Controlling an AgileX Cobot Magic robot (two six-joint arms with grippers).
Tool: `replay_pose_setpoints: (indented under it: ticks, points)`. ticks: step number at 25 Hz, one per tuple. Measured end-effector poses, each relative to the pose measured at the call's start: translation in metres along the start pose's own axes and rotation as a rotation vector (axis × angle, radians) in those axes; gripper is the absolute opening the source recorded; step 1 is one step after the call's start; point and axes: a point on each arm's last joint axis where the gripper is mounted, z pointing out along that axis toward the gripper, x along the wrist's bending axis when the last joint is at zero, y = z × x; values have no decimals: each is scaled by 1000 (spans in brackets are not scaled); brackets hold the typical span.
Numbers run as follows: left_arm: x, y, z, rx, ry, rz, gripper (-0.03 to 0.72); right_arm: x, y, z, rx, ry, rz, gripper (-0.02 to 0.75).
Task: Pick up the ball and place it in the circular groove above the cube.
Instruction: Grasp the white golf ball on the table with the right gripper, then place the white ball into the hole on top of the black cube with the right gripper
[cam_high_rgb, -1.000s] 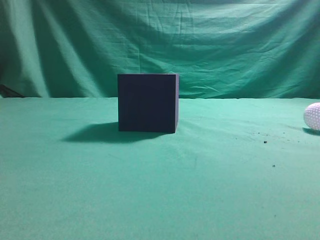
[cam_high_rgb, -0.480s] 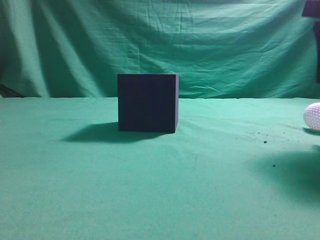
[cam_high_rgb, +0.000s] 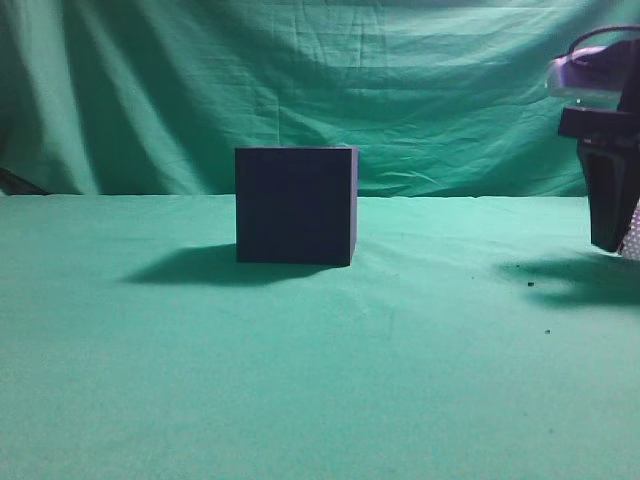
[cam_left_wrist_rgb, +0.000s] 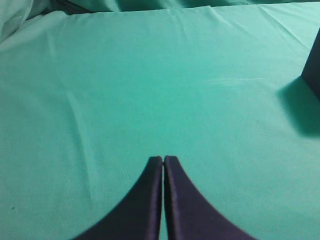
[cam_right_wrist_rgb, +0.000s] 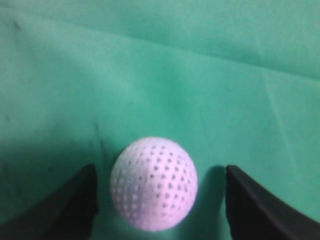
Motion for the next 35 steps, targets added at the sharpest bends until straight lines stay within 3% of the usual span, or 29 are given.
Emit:
replay_pose_setpoints:
  ticks: [6, 9, 10, 16, 18, 23, 29, 35]
  points:
    - [0, 0, 0, 0, 0, 0, 0, -2, 8, 9, 0, -5, 0, 469]
    - [0, 0, 0, 0, 0, 0, 0, -3, 12, 8, 8, -3, -3, 317]
    - [0, 0, 0, 0, 0, 0, 0, -2, 14, 6, 18, 0, -4, 305]
    - [0, 0, 0, 0, 0, 0, 0, 15, 40, -27, 3, 18, -61, 316]
    - [0, 0, 0, 0, 0, 0, 0, 31, 53, -44, -32, 24, -108, 316]
    - [0, 0, 0, 0, 0, 0, 0, 98, 75, -82, -147, 52, -281, 316]
    - [0, 0, 0, 0, 0, 0, 0, 180, 69, -94, -243, 106, -498, 316]
    - [0, 0, 0, 0, 0, 0, 0, 207, 64, -77, -217, 124, -562, 316]
